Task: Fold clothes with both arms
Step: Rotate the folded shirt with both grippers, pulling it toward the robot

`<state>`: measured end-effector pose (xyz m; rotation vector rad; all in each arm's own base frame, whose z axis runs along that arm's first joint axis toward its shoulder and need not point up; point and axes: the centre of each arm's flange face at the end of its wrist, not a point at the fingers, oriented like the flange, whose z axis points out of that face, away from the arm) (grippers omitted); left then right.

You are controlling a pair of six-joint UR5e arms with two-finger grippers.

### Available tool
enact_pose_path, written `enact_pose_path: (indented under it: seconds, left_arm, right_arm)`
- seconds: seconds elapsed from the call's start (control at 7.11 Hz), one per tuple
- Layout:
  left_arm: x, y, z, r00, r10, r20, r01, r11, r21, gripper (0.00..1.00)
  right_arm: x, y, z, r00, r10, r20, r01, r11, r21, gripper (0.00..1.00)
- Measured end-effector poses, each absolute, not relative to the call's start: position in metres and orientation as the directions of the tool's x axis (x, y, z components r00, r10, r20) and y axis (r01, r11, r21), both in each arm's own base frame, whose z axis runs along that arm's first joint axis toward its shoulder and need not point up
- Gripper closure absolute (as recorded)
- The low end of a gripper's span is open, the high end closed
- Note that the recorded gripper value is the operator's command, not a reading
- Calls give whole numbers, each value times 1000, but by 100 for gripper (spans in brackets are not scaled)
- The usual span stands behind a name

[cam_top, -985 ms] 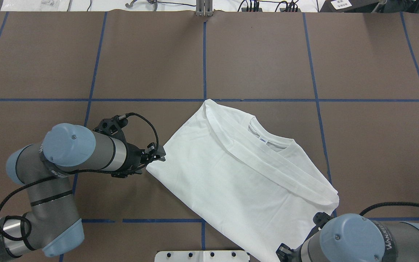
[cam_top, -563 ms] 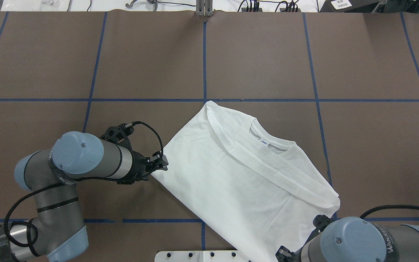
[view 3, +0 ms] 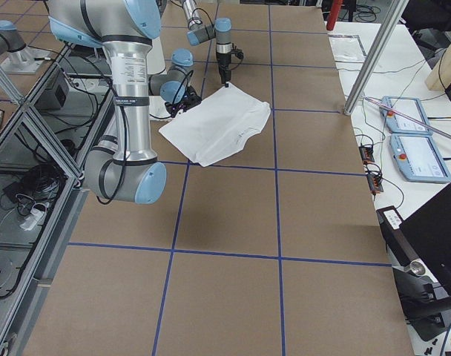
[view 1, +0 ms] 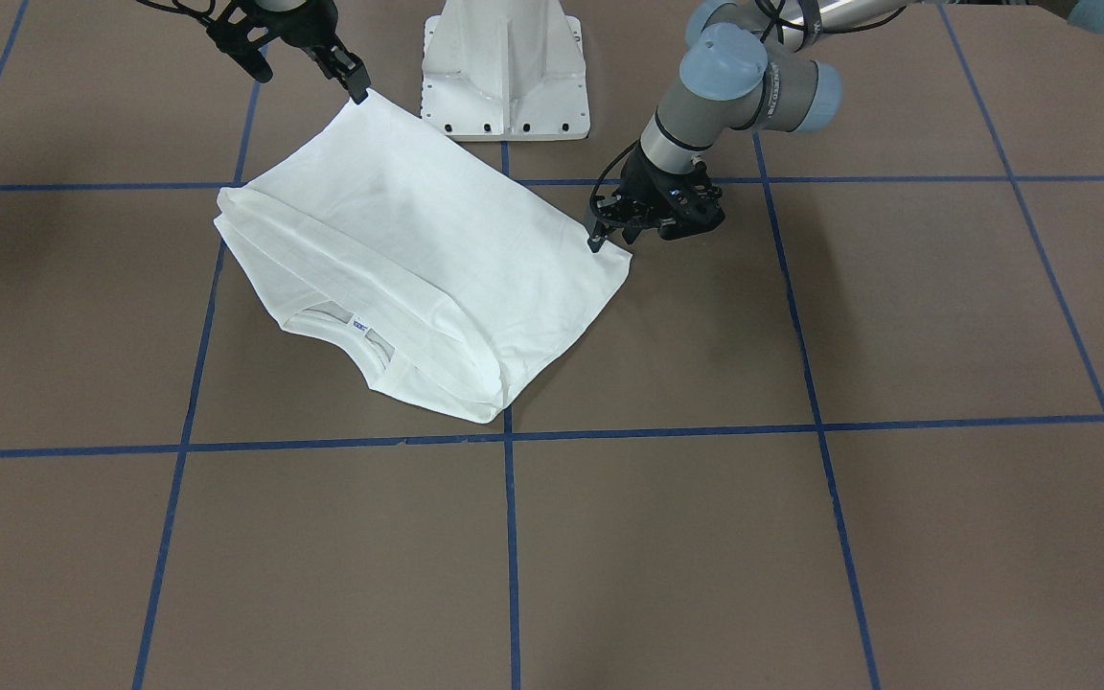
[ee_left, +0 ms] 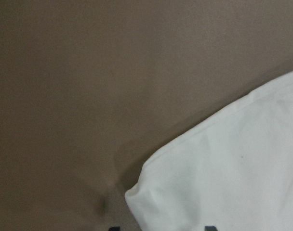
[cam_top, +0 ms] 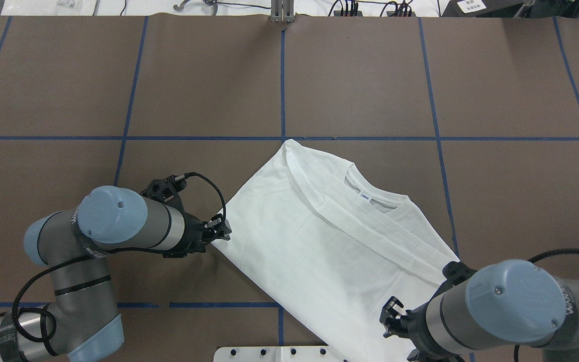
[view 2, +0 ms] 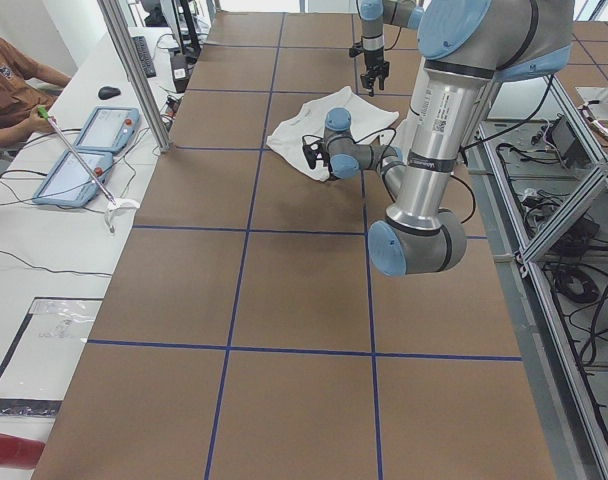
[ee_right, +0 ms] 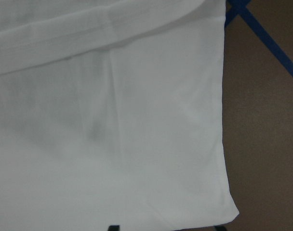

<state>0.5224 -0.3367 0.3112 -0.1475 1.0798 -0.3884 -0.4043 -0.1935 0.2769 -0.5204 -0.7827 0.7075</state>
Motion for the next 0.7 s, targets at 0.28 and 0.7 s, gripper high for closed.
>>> enact_pose_path:
  seconds: [0.28, 0.7]
  left_arm:
    - [527, -339, 316, 421, -376, -825, 238, 924, -300, 100]
    - [505, -368, 309, 413, -313, -855, 252, 942, -223, 100]
  right_arm:
    - [-402, -206, 277, 486, 747, 454, -390, 650, -652, 0]
    - [-404, -208, 279, 484, 748, 454, -396, 650, -648, 0]
